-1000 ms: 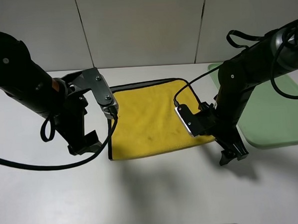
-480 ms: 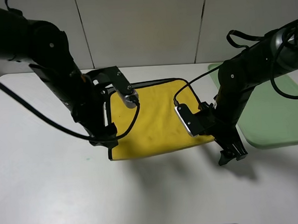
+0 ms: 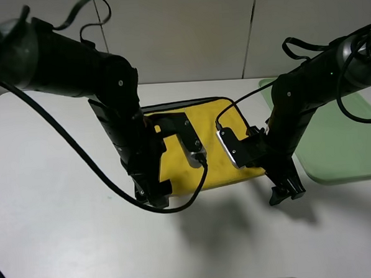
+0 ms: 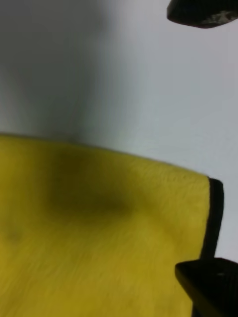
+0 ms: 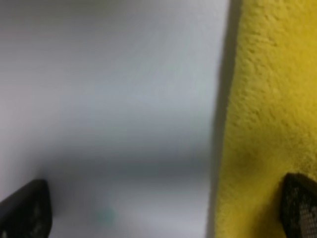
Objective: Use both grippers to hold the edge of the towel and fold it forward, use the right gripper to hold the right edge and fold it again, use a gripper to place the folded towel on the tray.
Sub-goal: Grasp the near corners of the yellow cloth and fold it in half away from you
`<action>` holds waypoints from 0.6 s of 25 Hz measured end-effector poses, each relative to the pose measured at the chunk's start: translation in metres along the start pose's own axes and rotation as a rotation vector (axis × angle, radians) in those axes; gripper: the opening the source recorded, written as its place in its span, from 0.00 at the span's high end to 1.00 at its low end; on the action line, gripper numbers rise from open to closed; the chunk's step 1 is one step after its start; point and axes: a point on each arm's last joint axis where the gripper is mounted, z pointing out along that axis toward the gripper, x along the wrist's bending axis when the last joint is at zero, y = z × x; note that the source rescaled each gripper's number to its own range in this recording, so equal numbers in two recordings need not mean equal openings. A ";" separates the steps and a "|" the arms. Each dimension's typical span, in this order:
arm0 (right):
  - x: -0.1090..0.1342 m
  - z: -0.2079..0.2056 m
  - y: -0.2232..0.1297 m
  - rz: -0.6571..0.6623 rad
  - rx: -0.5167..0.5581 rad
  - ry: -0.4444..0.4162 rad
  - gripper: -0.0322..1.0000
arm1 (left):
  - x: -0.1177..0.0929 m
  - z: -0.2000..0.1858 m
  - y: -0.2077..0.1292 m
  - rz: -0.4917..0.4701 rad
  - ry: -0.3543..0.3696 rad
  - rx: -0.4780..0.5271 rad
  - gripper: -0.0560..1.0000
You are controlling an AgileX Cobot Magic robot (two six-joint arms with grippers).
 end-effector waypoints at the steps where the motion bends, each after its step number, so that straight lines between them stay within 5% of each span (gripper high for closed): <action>1: 0.000 0.000 0.000 0.001 -0.001 -0.001 0.00 | 0.000 0.005 0.000 0.001 -0.006 0.012 0.08; 15: -0.001 0.000 0.002 0.027 -0.017 -0.006 0.00 | 0.008 0.031 0.010 -0.021 -0.026 0.022 0.08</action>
